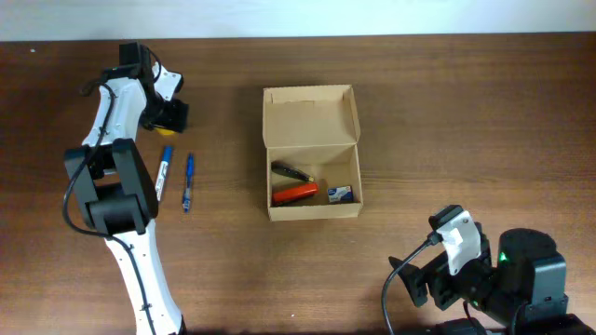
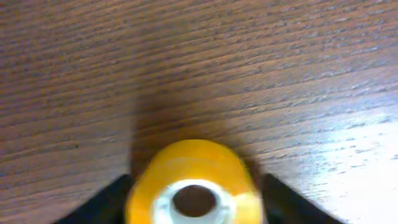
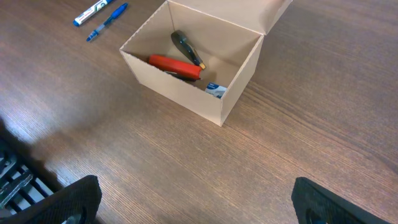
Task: Pack container
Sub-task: 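Lower the left gripper onto the yellow tape roll and grasp it, then carry the tape roll into the box's right side and lower it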
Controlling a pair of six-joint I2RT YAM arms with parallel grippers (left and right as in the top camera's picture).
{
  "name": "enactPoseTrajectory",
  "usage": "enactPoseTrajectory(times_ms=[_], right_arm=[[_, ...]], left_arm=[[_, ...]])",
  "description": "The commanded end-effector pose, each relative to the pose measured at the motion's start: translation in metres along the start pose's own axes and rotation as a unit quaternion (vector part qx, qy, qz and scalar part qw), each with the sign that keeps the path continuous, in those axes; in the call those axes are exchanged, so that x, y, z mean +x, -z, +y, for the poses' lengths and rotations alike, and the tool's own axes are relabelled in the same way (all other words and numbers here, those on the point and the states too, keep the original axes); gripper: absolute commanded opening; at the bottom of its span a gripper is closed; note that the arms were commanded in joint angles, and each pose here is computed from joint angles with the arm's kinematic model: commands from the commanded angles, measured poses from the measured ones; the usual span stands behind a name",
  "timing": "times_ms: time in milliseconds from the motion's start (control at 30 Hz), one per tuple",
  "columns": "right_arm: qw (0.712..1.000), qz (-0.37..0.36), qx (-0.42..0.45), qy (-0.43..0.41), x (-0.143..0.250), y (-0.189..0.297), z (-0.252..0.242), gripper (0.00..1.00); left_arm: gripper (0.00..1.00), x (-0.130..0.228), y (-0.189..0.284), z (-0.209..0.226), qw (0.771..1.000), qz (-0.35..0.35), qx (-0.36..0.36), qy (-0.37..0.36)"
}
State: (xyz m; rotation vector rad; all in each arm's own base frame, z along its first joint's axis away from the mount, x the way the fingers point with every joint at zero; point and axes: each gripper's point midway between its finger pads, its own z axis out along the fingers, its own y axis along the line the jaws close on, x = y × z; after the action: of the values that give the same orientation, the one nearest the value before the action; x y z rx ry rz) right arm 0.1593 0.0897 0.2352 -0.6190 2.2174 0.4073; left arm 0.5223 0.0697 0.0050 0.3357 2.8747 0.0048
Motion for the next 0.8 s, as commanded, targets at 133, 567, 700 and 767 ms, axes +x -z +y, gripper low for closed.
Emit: enactPoseTrajectory(times_ms=[133, 567, 700, 767], right_arm=[[1.0, -0.001, 0.008, -0.001, 0.0, 0.0, -0.003, 0.99], [1.0, -0.001, 0.008, -0.001, 0.0, 0.0, -0.003, 0.99], [1.0, -0.001, 0.008, -0.001, 0.0, 0.0, -0.003, 0.99], [1.0, -0.001, 0.008, -0.001, 0.0, 0.0, -0.003, 0.99]], left_arm=[[0.39, 0.003, -0.004, 0.004, 1.0, 0.004, -0.001, 0.016], [0.26, -0.02, 0.067, -0.012, 0.999, -0.016, 0.012, 0.046], [0.25, -0.038, 0.11, -0.033, 0.999, -0.05, 0.006, 0.007], [0.25, -0.046, 0.129, -0.046, 0.998, -0.069, 0.004, -0.012]])
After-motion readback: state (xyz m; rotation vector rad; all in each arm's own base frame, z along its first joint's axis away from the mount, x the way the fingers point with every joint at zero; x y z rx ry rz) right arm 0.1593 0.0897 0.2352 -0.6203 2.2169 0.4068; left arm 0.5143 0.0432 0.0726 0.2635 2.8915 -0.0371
